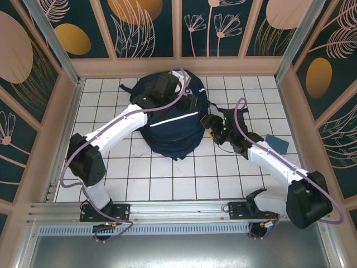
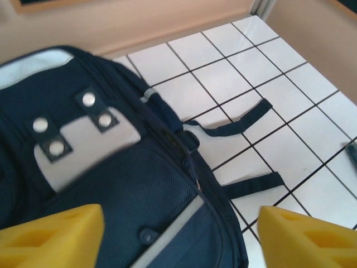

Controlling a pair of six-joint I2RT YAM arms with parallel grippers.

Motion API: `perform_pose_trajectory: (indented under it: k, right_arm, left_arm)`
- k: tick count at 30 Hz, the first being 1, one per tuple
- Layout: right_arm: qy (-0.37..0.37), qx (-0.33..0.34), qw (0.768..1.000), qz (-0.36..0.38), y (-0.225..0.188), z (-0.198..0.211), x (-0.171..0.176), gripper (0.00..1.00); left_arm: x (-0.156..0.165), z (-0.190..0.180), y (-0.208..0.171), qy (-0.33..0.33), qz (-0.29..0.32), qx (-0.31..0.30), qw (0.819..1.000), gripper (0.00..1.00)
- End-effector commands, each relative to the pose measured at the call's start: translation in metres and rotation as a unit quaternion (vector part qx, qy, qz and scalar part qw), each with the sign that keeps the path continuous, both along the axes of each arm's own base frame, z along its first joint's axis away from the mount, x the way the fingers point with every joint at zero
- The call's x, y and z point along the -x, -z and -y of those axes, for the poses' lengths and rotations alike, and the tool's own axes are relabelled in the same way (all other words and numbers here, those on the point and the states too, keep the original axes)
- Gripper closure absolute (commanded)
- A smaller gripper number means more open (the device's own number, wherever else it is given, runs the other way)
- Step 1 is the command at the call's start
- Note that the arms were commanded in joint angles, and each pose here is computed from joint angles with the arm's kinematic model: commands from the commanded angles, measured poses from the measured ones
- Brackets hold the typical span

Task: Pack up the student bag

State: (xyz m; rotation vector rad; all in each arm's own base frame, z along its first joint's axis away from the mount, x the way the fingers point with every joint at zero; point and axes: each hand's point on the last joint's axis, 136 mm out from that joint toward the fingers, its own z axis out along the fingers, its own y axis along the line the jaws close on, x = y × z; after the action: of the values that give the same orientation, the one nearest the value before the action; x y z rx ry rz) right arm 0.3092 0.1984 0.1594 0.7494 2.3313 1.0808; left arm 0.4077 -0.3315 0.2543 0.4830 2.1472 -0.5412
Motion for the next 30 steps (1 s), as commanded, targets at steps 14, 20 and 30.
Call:
perform_pose_trajectory:
  k: [14,20,30]
  right_arm:
    - [-0.059,-0.025,0.998,-0.025,0.003,-0.083,-0.023,0.45]
    - [-0.065,-0.002,0.997,-0.036,0.016,-0.089,-0.032,0.49]
    - [-0.058,0.013,0.998,-0.037,0.023,-0.081,-0.034,0.51]
  left_arm:
    - [0.034,-0.166,0.079,-0.231,-0.142,0.170,0.947,0.17]
    - [0.020,-0.165,0.103,-0.219,-0.187,0.218,0.933,0.32]
    - [-0.012,-0.157,0.127,-0.207,-0.208,0.219,0.931,0.60]
